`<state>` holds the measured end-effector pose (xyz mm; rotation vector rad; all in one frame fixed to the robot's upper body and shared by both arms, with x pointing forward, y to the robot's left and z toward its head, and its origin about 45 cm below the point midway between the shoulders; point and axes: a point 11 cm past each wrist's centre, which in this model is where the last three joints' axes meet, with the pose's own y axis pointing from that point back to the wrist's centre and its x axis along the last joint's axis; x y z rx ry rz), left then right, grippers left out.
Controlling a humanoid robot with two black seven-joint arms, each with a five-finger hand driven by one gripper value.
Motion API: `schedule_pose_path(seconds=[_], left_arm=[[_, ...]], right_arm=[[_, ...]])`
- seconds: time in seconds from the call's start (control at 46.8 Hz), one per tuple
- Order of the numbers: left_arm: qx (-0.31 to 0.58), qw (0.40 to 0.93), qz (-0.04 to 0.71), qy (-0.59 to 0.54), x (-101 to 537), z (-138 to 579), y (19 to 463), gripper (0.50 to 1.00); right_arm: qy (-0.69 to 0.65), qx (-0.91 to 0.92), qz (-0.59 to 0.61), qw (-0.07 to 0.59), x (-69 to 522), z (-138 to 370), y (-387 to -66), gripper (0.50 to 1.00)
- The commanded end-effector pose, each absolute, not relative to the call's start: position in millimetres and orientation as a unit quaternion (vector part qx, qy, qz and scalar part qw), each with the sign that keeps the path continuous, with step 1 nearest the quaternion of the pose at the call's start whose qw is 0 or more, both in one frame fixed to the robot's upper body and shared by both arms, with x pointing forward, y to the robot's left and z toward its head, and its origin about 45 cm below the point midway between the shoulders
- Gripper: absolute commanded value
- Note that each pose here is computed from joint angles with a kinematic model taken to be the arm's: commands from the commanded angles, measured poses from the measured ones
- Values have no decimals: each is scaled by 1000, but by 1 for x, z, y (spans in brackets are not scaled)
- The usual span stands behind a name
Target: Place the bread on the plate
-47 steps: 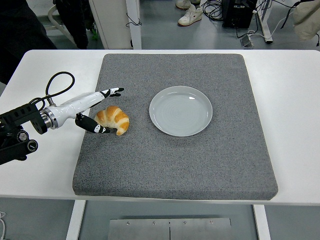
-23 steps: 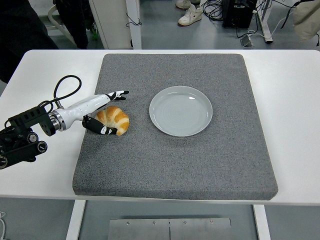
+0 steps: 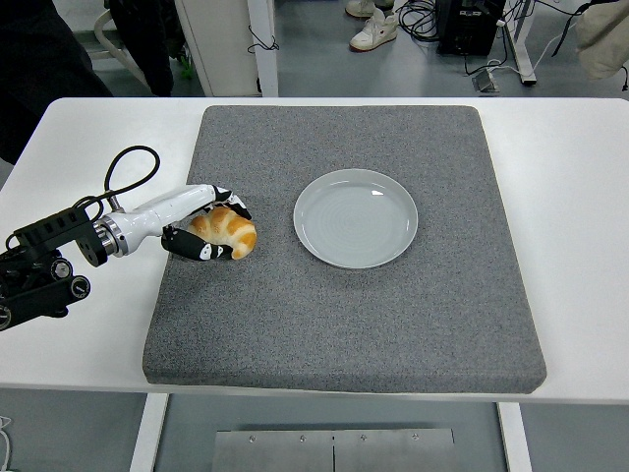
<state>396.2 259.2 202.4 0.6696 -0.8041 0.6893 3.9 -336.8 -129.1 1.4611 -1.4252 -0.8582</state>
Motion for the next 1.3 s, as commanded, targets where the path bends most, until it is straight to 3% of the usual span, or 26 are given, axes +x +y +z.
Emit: schedule_pose_path(seconds=[0.0, 0.278, 0.748, 1.132, 1.282], left_arm=[[311, 809, 323, -379, 398, 205, 259, 500], [308, 803, 335, -385, 407, 217, 261, 500], [321, 761, 391, -406, 446, 292, 314, 500], [291, 736, 391, -470, 478, 390, 290, 500], [278, 736, 377, -489, 489, 417, 254, 500]], right_arm=[[-576, 590, -347, 447, 4, -129, -337, 1000], [-576, 590, -347, 447, 4, -129, -337, 1000], [-576, 590, -347, 446, 4, -129, -336, 1000], [-576, 590, -347, 447, 4, -129, -337, 1000], [-576, 590, -347, 446, 4, -129, -336, 1000]])
